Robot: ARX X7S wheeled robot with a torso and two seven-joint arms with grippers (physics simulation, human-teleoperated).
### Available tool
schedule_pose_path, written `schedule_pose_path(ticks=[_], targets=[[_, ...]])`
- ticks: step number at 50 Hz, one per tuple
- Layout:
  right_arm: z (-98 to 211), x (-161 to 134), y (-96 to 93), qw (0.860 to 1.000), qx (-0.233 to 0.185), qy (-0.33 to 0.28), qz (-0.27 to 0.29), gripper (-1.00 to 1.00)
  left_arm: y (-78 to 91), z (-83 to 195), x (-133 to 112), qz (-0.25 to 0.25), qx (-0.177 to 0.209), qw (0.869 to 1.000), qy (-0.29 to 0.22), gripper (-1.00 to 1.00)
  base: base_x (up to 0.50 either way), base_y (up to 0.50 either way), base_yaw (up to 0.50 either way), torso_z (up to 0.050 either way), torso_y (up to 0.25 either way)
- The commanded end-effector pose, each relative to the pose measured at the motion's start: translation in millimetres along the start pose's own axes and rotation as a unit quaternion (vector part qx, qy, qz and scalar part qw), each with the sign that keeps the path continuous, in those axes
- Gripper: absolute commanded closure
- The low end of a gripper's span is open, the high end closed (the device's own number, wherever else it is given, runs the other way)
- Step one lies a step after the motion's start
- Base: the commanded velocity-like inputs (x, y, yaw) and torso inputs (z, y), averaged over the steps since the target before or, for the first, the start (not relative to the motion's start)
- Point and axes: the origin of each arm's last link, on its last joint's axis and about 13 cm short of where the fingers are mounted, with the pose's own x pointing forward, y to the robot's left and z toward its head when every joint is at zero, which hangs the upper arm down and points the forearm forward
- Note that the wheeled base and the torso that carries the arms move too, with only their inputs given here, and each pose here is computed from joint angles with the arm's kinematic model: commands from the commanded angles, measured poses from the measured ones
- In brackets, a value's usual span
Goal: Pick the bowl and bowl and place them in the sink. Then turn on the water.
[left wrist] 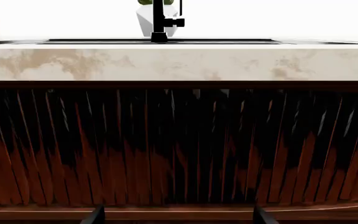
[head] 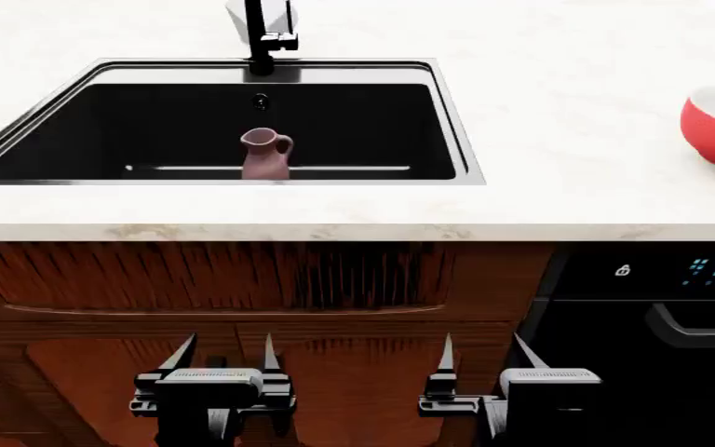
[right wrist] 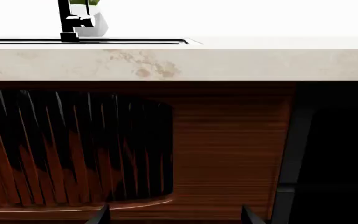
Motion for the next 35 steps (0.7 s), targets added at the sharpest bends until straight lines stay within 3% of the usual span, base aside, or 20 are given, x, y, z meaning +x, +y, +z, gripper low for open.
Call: schedule_pose_path(ticks=[1, 12, 15, 17, 18, 19, 23, 30, 35], targets=[[7.2, 0.6, 0.7, 1.0, 0.005, -0.004, 0.002, -1.0, 1.4, 5.1, 2.0, -0.003, -0.005, 1.0, -0.005, -1.0, 0.0, 0.0, 0.0, 0.0, 0.0], [22.5, 2.9, 1.1, 1.0, 0.005, -0.014, 0.017, -1.0, 4.2, 19.4, 2.7, -0.016, -0.002, 1.0, -0.012, -1.0, 0.0, 0.0, 0.0, 0.0, 0.0], [49.4, 4.4, 2.9, 0.999, 0.005, -0.027, 0.045, -1.0, 5.3, 48.3, -1.5, -0.051, 0.019, 0.998, -0.036, -1.0, 0.0, 0.0, 0.0, 0.0, 0.0], [59.5, 6.0, 2.9, 0.999, 0.005, -0.025, 0.042, -1.0, 5.8, 61.2, -2.9, -0.06, -0.003, 0.998, -0.027, -1.0, 0.0, 0.0, 0.0, 0.0, 0.0], [68.3, 5.9, 2.9, 0.998, -0.025, -0.04, 0.048, -1.0, 7.4, 74.2, -5.7, -0.067, 0.02, 0.996, -0.054, -1.0, 0.0, 0.0, 0.0, 0.0, 0.0], [78.3, 5.1, 3.1, 0.998, 0.005, -0.038, 0.046, -1.0, 9.7, 88.5, -7.6, -0.061, 0.003, 0.996, -0.06, -1.0, 0.0, 0.0, 0.0, 0.0, 0.0], [118.0, 3.4, -0.1, 0.997, -0.004, -0.063, 0.051, -1.0, 18.7, 131.7, -11.8, -0.049, 0.003, 0.994, -0.1, -1.0, 0.0, 0.0, 0.0, 0.0, 0.0], [167.6, -2.6, -3.7, 0.993, -0.006, -0.099, 0.065, -1.0, 26.9, 171.1, -15.9, -0.042, 0.005, 0.99, -0.135, -1.0, 0.0, 0.0, 0.0, 0.0, 0.0], [190.3, -3.5, -7.3, 0.99, -0.013, -0.112, 0.083, -1.0, 32.4, 193.0, -25.1, -0.077, 0.028, 0.987, -0.139, -1.0, 0.0, 0.0, 0.0, 0.0, 0.0]])
